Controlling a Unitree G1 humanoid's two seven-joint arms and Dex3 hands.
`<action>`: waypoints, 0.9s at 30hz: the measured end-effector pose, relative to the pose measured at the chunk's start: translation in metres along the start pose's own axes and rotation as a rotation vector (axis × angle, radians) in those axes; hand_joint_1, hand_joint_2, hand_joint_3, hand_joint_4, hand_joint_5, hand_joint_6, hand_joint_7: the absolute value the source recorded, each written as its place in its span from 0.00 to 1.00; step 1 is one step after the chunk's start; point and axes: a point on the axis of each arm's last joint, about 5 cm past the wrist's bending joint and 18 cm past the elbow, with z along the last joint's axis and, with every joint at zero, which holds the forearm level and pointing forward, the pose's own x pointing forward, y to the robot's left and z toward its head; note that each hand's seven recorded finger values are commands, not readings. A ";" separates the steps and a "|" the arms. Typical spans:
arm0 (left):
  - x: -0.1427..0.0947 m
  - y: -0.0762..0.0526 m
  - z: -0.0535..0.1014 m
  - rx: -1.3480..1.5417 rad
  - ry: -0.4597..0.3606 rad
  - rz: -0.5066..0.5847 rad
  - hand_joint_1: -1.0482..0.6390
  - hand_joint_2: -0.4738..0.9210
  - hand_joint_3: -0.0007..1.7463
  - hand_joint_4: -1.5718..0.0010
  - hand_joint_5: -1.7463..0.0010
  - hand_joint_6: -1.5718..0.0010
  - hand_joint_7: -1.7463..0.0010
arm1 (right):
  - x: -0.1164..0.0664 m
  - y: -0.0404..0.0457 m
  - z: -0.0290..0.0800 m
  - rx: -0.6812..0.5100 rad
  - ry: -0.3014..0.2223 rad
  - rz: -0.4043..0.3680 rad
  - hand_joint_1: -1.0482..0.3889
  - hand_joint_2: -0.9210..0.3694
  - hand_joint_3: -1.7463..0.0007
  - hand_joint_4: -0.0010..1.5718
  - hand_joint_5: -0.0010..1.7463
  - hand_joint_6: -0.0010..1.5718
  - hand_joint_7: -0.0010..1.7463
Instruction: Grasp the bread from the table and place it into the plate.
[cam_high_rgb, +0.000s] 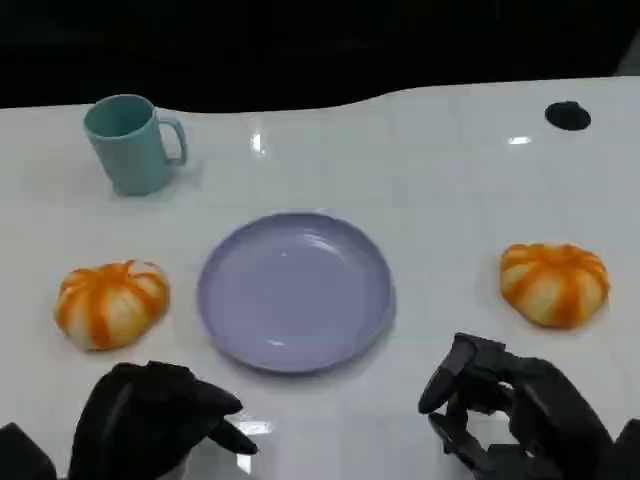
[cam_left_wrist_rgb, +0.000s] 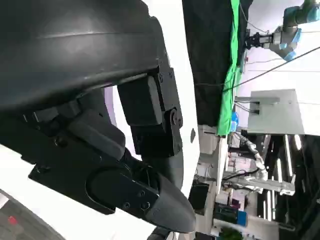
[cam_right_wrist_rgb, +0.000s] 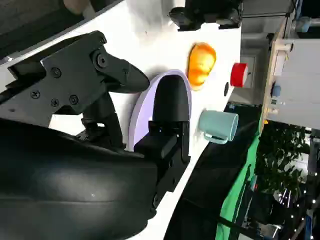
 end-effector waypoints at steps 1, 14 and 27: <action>0.000 0.000 0.000 0.000 0.000 0.000 0.00 0.91 0.00 0.00 0.79 0.00 0.92 | 0.000 0.0000 0.000 0.000 0.000 0.000 0.64 0.27 0.46 0.43 1.00 0.41 0.78; 0.000 0.000 0.000 -0.001 0.002 -0.001 0.00 0.90 0.00 0.00 0.78 0.00 0.92 | 0.000 0.0000 0.000 -0.001 0.000 0.000 0.65 0.26 0.46 0.42 1.00 0.41 0.77; 0.000 0.000 0.000 -0.002 0.003 -0.001 0.00 0.90 0.00 0.00 0.78 0.00 0.92 | 0.000 0.0000 0.000 0.000 0.000 0.001 0.64 0.27 0.46 0.42 1.00 0.41 0.78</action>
